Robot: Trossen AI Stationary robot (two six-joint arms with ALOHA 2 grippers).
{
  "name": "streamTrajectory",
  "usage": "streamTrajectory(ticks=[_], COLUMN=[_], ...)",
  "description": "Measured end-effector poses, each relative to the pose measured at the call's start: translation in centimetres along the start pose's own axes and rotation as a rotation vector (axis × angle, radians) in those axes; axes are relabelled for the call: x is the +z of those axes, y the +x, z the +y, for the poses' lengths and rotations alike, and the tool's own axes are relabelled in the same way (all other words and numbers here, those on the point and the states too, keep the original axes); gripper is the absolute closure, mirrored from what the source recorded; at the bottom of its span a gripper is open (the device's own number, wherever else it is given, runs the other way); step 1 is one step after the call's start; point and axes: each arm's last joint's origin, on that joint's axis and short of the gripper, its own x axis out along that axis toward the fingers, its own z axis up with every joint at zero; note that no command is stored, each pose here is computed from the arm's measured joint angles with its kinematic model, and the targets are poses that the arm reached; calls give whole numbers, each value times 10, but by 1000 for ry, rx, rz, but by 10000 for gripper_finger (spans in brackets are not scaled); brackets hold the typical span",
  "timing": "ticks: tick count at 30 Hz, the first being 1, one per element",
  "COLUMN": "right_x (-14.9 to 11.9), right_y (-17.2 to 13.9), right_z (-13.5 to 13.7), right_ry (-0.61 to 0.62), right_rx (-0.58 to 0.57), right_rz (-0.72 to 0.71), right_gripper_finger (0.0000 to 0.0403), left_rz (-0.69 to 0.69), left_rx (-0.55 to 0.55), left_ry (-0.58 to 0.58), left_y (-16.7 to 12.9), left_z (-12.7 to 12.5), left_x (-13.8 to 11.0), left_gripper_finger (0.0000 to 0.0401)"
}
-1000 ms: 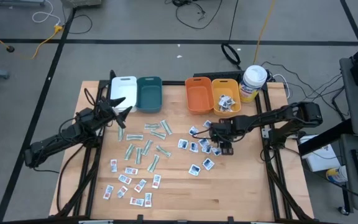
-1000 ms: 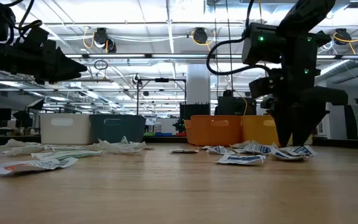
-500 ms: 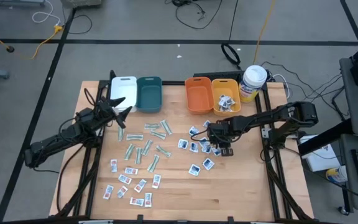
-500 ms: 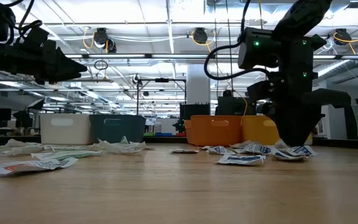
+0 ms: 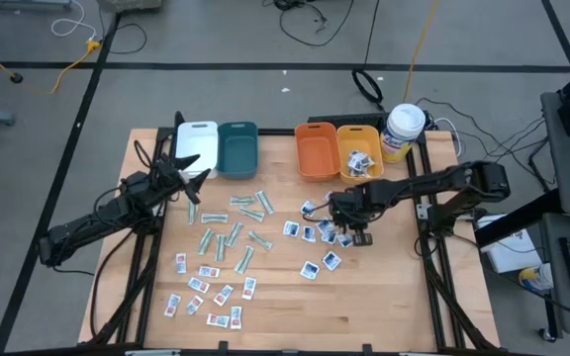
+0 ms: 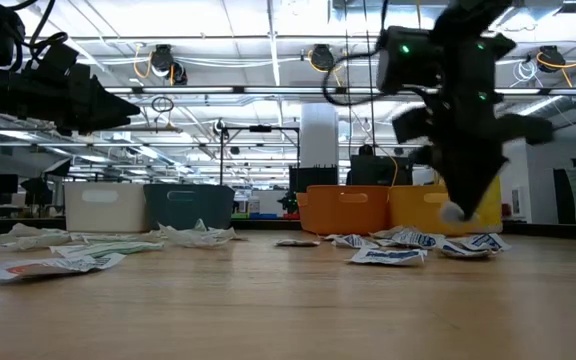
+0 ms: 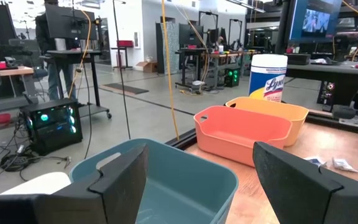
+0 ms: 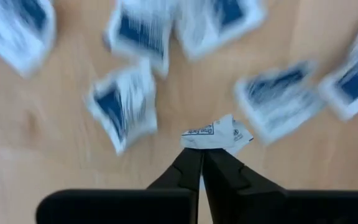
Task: Pick & Place First Aid Supplies
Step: Put the alcohol pad into the orange bin
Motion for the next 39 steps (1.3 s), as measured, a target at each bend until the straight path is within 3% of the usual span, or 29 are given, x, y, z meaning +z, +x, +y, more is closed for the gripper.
streamTrajectory(ticks=[15,24,39], right_x=[45,50,50], right_y=[-70,-78,-95], right_z=[-11,-20,-106], right_ry=[-1,-3,185], right_rx=[-33,-55,-431], right_rz=[-198,-244,-444], right_gripper_finger=[401,401,402], left_rz=[1,1,1], left_rx=[0,0,0], left_ry=[0,0,0], left_y=[0,0,0], left_z=[0,0,0], left_x=[0,0,0], left_gripper_finger=[105,105,105])
